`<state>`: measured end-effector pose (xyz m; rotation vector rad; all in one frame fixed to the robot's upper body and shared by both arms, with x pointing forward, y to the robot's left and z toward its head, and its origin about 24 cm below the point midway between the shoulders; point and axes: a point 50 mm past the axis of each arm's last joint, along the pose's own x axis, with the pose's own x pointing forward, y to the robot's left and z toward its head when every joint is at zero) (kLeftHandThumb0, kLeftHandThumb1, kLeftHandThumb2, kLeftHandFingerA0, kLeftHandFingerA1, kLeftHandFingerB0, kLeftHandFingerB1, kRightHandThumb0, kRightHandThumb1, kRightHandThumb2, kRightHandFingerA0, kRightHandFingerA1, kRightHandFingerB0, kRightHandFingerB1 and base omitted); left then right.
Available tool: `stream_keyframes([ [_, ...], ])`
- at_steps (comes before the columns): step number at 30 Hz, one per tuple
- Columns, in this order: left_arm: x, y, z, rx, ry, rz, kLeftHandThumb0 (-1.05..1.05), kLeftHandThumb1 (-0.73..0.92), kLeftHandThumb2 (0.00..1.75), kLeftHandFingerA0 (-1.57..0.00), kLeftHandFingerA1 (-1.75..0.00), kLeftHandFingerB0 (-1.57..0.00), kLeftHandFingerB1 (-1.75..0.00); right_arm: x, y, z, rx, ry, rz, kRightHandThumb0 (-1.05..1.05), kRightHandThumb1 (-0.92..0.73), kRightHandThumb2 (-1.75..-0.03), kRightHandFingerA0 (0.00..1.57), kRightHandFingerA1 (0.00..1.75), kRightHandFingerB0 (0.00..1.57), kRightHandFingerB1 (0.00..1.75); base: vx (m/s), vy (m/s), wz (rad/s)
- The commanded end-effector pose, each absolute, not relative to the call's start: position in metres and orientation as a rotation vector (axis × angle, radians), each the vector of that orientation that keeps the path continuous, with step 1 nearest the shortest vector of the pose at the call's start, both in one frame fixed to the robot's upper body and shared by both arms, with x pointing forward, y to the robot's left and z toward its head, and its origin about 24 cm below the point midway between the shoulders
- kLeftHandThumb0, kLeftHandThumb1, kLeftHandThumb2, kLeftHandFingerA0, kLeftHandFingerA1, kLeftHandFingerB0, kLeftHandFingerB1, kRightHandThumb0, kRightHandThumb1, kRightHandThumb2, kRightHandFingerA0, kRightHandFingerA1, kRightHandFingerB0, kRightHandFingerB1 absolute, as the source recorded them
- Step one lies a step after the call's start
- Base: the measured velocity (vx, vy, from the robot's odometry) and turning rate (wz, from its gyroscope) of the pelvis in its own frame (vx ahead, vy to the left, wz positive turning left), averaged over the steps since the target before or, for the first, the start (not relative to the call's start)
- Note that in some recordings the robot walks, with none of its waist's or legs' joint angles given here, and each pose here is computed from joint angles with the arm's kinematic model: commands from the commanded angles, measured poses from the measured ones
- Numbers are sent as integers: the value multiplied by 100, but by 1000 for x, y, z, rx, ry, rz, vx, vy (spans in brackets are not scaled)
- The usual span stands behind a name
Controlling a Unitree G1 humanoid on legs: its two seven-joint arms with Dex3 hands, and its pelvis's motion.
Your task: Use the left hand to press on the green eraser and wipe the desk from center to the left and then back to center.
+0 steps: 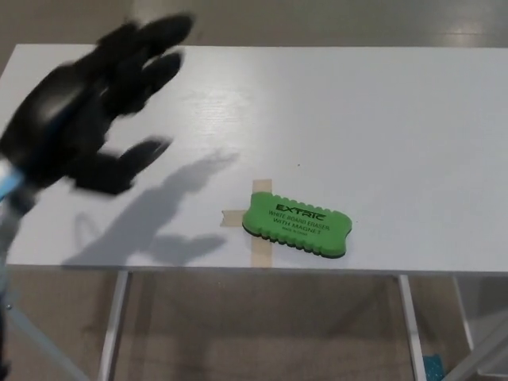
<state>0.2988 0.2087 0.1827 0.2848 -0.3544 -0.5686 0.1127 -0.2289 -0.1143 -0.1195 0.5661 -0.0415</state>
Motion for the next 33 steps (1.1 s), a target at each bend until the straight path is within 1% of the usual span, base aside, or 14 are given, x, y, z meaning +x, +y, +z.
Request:
stream_keyframes([
  [1, 197, 262, 163, 171, -271, -706, -67, 38, 81, 0, -14, 0, -24, 111, -237, -111, -114, 573, -80, -38, -73, -62, 68, 54, 51, 37, 0, 0, 0],
  [4, 182, 272, 157, 147, -246, -675, -73, 37, 70, 0, -13, 0, -23, 117, -238, -108, -129, 552, -84, -39, -73, -62, 68, 54, 50, 36, 0, 0, 0],
  [5, 171, 279, 146, 112, -203, -655, -54, 34, 75, 0, -19, 0, -28, 120, -241, -106, -141, 541, -86, -39, -72, -62, 65, 51, 48, 36, 0, 0, 0],
  [7, 156, 287, 134, 72, -154, -633, -54, 34, 75, 0, -19, 0, -28, 123, -244, -103, -153, 530, -88, -39, -72, -62, 65, 51, 48, 36, 0, 0, 0],
  [8, 150, 294, 122, 40, -97, -621, -51, 40, 53, -3, -24, -7, -29, 125, -247, -101, -161, 518, -89, -39, -72, -62, 65, 50, 49, 36, 0, 0, 0],
  [10, 140, 310, 96, 10, 25, -613, -44, 33, 70, -3, -26, -4, -35, 129, -254, -96, -181, 497, -99, -39, -73, -62, 65, 49, 48, 36, 0, 0, 0],
  [14, 134, 319, 82, 24, 82, -600, -49, 35, 64, -6, -29, -9, -30, 129, -258, -95, -190, 496, -115, -39, -73, -62, 65, 49, 48, 36, 0, 0, 0],
  [15, 126, 331, 59, 46, 176, -517, -28, 19, 80, -2, -49, 0, -46, 129, -260, -93, -184, 499, -151, -40, -72, -63, 65, 48, 48, 36, 0, 0, 0],
  [18, 118, 341, 36, 59, 265, -427, -51, 41, 53, -20, -33, -22, -29, 127, -261, -93, -173, 502, -189, -39, -72, -62, 65, 47, 50, 36, 0, 0, 0],
  [19, 112, 348, 13, 49, 352, -324, -27, 18, 81, -10, -51, -8, -49, 124, -260, -95, -149, 500, -231, -39, -71, -63, 67, 47, 51, 36, 0, 0, 0],
  [21, 108, 352, 0, 43, 399, -269, -27, 17, 81, -11, -51, -10, -49, 122, -259, -96, -138, 500, -250, -39, -71, -63, 67, 48, 52, 37, 0, 0, 0],
  [26, 98, 358, -48, -41, 560, -89, -26, 20, 82, -14, -52, -11, -50, 117, -262, -98, -185, 514, -271, -38, -70, -63, 68, 47, 54, 37, 0, 0, 0],
  [27, 95, 357, -54, -53, 584, -55, -54, 44, 54, -31, -36, -28, -30, 117, -261, -98, -186, 518, -263, -38, -70, -62, 68, 46, 54, 37, 0, 0, 0],
  [33, 83, 350, -87, -140, 720, 114, -52, 47, 54, -36, -37, -30, -30, 114, -252, -106, -176, 548, -203, -39, -70, -62, 68, 48, 52, 36, 0, 0, 0],
])
